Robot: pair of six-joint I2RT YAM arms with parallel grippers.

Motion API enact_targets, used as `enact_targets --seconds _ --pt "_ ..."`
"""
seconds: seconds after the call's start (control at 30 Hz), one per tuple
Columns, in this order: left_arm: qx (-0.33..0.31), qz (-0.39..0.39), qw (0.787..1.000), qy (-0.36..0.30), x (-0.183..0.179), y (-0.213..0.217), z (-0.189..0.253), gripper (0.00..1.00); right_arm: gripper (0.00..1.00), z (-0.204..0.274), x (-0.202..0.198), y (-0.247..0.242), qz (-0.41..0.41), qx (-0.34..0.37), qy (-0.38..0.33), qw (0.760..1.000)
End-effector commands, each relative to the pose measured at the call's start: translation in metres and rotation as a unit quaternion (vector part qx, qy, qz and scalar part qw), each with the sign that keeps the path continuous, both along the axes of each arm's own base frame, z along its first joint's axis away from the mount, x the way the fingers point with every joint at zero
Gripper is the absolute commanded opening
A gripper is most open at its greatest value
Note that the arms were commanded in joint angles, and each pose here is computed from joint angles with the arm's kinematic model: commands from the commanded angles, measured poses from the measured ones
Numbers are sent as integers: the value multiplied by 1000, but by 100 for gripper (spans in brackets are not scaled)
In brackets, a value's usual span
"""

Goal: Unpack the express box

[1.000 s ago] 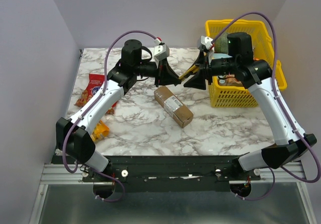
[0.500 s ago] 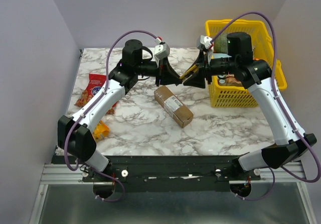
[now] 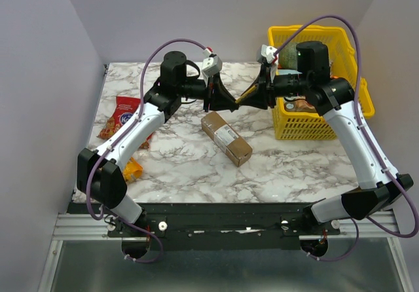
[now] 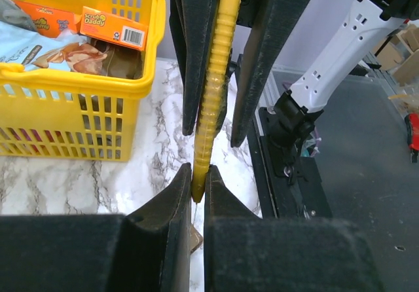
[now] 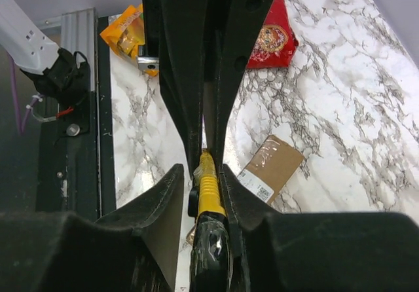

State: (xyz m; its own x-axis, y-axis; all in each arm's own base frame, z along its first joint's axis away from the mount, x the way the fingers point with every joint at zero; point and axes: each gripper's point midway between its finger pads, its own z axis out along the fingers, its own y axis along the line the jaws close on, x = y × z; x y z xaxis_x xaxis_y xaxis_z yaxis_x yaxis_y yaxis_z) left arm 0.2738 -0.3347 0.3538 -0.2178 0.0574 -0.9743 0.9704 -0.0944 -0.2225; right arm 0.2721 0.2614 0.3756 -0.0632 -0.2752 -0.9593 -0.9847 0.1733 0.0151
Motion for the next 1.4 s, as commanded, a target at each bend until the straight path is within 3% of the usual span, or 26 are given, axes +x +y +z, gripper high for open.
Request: enact_targets --seconds 0.0,0.07,0.1,0.13,0.17,0.27,0.33,0.43,0.53,0.57,0.67,0.87,0.93,1.0,1.1,1.23,1.37 --pt "-10 23 1000 -11 10 -4 6 0 29 -17 -9 5 16 -21 16 1000" --pt "-5 27 999 -16 11 -3 5 0 15 -27 -4 0 -1 -40 15 999" --pt "-2 32 999 -18 13 -2 4 0 4 -29 -1 -2 -10 -46 13 999" --pt "2 45 999 -21 17 -1 3 0 0 -32 0 -4 -19 -51 15 998" --pt "14 58 998 -14 21 1 -3 11 0 -39 5 -8 -34 -63 13 997" --pt "43 119 992 -1 41 15 -18 29 0 -35 6 -12 -52 -60 -2 997" --pt "52 155 986 28 55 32 -29 33 0 -34 4 -14 -68 -51 -4 996" --pt "52 207 975 61 76 52 -39 37 0 -33 23 -18 -156 -26 39 987" --pt "70 265 960 65 104 72 -55 40 0 -33 11 -14 -126 -23 54 990" --pt "88 274 955 73 106 75 -64 42 0 -33 -3 -9 -77 -22 52 995" --pt "134 294 944 65 120 83 -89 43 0 -33 -9 -5 -45 -23 48 998" --pt "210 273 932 114 142 86 -148 34 0 -51 36 -14 -169 -40 45 984" --pt "200 275 926 166 149 86 -158 32 0 -51 45 -16 -195 -46 51 978" --pt "150 270 935 175 157 80 -149 33 0 -45 41 -15 -192 -51 67 978" --pt "126 271 939 170 163 76 -160 35 0 -65 43 -23 -216 -79 85 969" --pt "112 292 922 228 172 73 -180 35 0 -86 47 -40 -296 -85 125 943" --pt "99 285 921 247 166 70 -199 37 1 -95 30 -33 -231 -96 108 962"
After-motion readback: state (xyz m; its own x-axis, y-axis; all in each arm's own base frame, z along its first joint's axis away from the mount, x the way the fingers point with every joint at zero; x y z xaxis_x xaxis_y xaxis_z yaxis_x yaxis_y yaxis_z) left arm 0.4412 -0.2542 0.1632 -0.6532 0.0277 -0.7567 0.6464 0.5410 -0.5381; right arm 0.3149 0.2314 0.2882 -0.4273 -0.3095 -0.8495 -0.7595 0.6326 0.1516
